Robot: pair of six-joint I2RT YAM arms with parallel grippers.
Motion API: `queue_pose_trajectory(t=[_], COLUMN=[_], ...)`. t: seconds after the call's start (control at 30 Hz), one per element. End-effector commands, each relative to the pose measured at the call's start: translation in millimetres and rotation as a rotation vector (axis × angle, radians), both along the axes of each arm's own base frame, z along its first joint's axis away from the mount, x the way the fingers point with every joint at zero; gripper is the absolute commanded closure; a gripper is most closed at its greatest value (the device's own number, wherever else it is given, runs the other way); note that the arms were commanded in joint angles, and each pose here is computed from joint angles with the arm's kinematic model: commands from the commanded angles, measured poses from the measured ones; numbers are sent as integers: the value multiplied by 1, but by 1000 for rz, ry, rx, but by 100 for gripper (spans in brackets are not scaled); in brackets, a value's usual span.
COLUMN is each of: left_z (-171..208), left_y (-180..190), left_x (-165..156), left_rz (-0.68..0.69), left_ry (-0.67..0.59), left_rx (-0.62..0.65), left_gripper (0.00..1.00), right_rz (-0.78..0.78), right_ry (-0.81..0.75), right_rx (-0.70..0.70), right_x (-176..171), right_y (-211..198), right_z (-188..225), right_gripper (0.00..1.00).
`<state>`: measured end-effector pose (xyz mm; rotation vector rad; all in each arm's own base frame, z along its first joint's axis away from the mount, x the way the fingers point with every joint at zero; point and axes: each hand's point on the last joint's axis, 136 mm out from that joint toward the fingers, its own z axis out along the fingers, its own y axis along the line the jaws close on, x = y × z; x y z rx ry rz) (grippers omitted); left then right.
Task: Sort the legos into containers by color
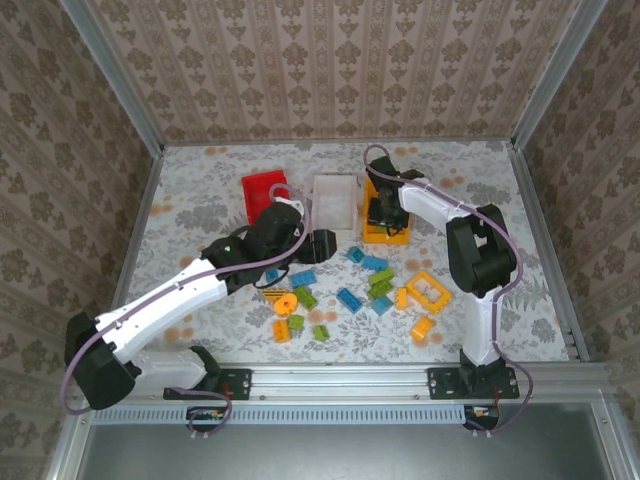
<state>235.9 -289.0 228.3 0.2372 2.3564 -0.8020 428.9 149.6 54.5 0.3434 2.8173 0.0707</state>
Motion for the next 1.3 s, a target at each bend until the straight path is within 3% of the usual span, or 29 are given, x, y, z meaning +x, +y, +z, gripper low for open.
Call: queue_pose_trajectory(t=[0.0,0.33,0.47,0.83,1.0,1.27], left_z=[-5,-10,-17,-74,-104,-142], left_y=[-7,-39,-73,-169,-197,-223], left_x=[-4,-13,-23,-40,-31,-22], left_rz=[-12,-105,-225,-474,-532,-602], left_ry=[18,16,-7,-2,-3,9], left_rx=[-10,25,89,289,370,454], left_gripper=[32,35,37,40,40,39], right_rz=[26,12,-21,-305,-344,-344], right_ry=[-17,-236,-288,-363,-412,-442], right_rx=[2,10,-34,-93,-82,-6], right_x=[5,-13,-52,-210,-247,-273], right_y=[2,-17,-46,-154,-168,-166], right_z=[13,118,147,182,198,207], right_gripper=[51,52,53,52,49,45])
